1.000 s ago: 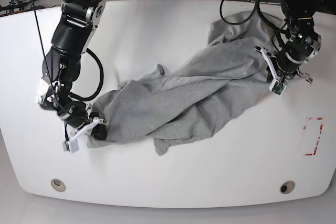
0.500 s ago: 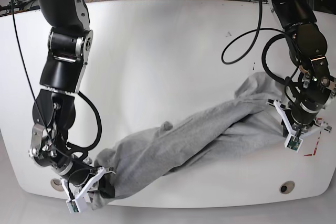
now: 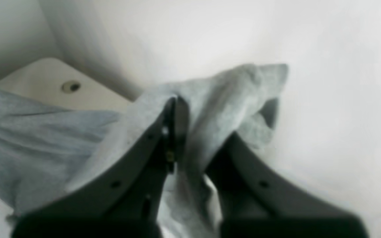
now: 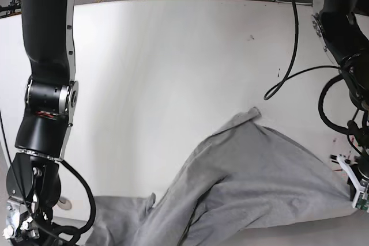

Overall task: Fold the T-shirt properly
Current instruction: 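Lift the shirt with both grippers and lay it flat across the table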

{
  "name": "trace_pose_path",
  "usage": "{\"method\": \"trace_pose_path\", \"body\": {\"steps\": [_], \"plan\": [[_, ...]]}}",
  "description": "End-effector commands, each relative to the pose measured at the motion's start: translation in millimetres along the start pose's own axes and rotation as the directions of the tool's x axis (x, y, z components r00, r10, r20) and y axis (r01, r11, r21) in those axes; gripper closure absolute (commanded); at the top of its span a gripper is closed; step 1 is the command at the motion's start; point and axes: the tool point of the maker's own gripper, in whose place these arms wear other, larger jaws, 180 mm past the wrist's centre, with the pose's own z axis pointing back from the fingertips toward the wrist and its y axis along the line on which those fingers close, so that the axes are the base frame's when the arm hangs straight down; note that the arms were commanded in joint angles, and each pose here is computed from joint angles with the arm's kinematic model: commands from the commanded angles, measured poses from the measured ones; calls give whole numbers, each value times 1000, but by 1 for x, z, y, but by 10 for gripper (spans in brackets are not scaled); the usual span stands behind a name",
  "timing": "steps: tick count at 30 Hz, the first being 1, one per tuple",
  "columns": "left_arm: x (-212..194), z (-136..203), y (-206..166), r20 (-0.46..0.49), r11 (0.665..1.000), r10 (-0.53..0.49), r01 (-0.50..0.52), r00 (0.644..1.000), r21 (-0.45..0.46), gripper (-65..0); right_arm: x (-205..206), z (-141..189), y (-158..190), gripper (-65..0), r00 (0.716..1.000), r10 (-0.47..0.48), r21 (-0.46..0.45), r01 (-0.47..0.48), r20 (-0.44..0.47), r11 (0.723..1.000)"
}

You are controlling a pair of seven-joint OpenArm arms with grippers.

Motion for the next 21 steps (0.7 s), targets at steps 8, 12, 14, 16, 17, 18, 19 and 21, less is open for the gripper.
{"method": "trace_pose_path", "body": {"steps": [8, 12, 14, 16, 17, 18, 19, 21], "plan": [[61, 28, 86, 139, 980, -36, 8, 990, 199, 0, 83, 21, -4, 0, 982, 145, -41, -141, 120, 989], [49, 20, 93, 99, 981, -25, 5, 995, 193, 0, 81, 25, -11, 0, 983, 149, -56, -144, 104, 988], [44, 17, 93, 83, 983, -19, 4, 996, 185, 0, 75, 26, -13, 0, 985, 149, -58, -144, 85, 988], [36, 14, 88, 64, 985, -18, 7, 998, 173, 0, 56, 24, -16, 0, 989, 136, -55, -133, 54, 990], [28, 13, 84, 46, 986, -16, 8, 999, 164, 0, 50, 27, -18, 0, 990, 130, -62, -127, 52, 990], [19, 12, 82, 30, 987, -10, 5, 1000, 161, 0, 42, 31, -20, 0, 991, 124, -67, -121, 47, 990], [13, 13, 82, 20, 987, -3, -1, 1000, 159, 0, 35, 30, -19, 0, 992, 117, -65, -114, 40, 991], [-1, 12, 79, -5, 988, 11, -10, 1000, 152, 0, 11, 29, -15, 0, 995, 104, -56, -104, 6, 993]]}}
